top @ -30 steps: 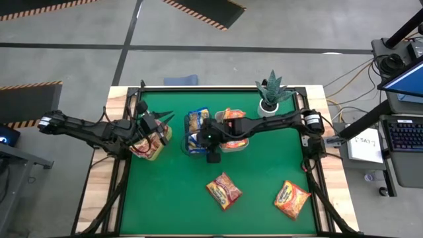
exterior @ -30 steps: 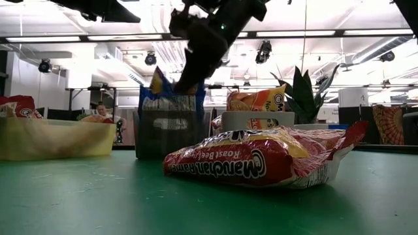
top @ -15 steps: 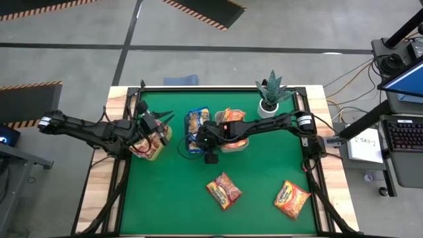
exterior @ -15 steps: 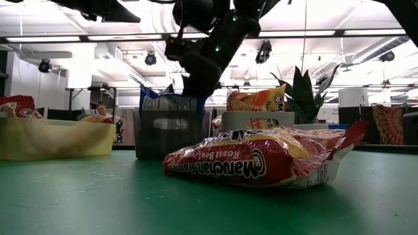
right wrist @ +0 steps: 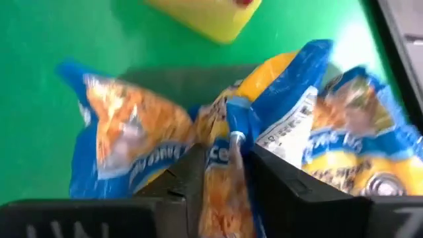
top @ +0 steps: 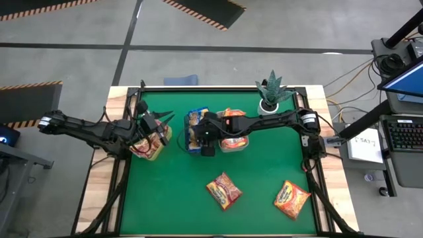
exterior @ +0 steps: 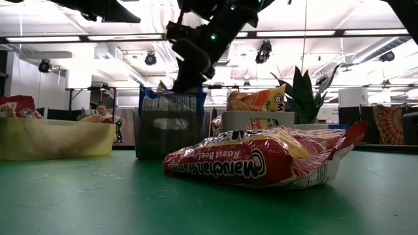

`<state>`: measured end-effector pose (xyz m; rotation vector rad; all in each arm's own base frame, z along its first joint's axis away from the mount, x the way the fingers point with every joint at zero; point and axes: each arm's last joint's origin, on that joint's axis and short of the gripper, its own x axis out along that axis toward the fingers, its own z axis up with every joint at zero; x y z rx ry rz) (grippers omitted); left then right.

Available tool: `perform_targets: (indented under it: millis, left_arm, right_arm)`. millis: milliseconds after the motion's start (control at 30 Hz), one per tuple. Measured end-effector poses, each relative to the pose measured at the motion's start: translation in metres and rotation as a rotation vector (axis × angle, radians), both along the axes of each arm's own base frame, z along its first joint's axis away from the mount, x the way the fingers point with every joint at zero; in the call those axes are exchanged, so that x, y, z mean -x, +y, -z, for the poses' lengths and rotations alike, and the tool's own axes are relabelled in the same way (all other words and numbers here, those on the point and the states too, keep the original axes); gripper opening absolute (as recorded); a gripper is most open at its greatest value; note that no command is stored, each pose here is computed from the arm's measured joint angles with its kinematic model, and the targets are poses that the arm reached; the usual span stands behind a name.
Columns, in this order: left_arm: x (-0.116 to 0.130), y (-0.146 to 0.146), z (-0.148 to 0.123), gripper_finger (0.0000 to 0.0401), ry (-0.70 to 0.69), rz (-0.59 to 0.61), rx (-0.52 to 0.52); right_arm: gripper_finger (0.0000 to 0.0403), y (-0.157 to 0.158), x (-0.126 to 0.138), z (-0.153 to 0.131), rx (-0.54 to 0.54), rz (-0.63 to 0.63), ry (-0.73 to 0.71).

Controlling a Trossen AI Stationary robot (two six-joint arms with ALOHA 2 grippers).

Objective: Sort Maruchan noodles
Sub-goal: Put the blue noodle pack into the black bin

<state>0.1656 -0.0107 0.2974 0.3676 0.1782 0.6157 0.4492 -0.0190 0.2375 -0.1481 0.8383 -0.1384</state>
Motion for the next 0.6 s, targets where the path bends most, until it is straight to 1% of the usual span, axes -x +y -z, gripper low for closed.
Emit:
perform_targets:
  millis: [133,267,400,500,600]
  left_arm:
    - [0.0,0.0,0.0,0.004,0.0,0.0,0.0]
    - [0.0,0.0,0.0,0.004,0.0,0.0,0.0]
    - [0.0,0.0,0.0,0.0041,0.003,0.0,-0.003]
    - [0.0,0.0,0.0,0.0041,0.005,0.0,-0.007]
    - [0.0,0.0,0.0,0.0041,0.005,0.0,-0.007]
  right_arm:
    - [0.0116,0.0,-0.001,-0.001,0.019,-0.024,-0.004]
    - [0.0114,0.001,0.003,0.002,0.01,-0.03,0.043]
    - [0.0116,0.005,0.008,0.005,-0.058,-0.085,0.1]
    - [0.0124,0.007,0.009,0.005,-0.116,-0.051,0.1]
    - [0.0142,0.007,0.01,0.005,-0.132,-0.03,0.11]
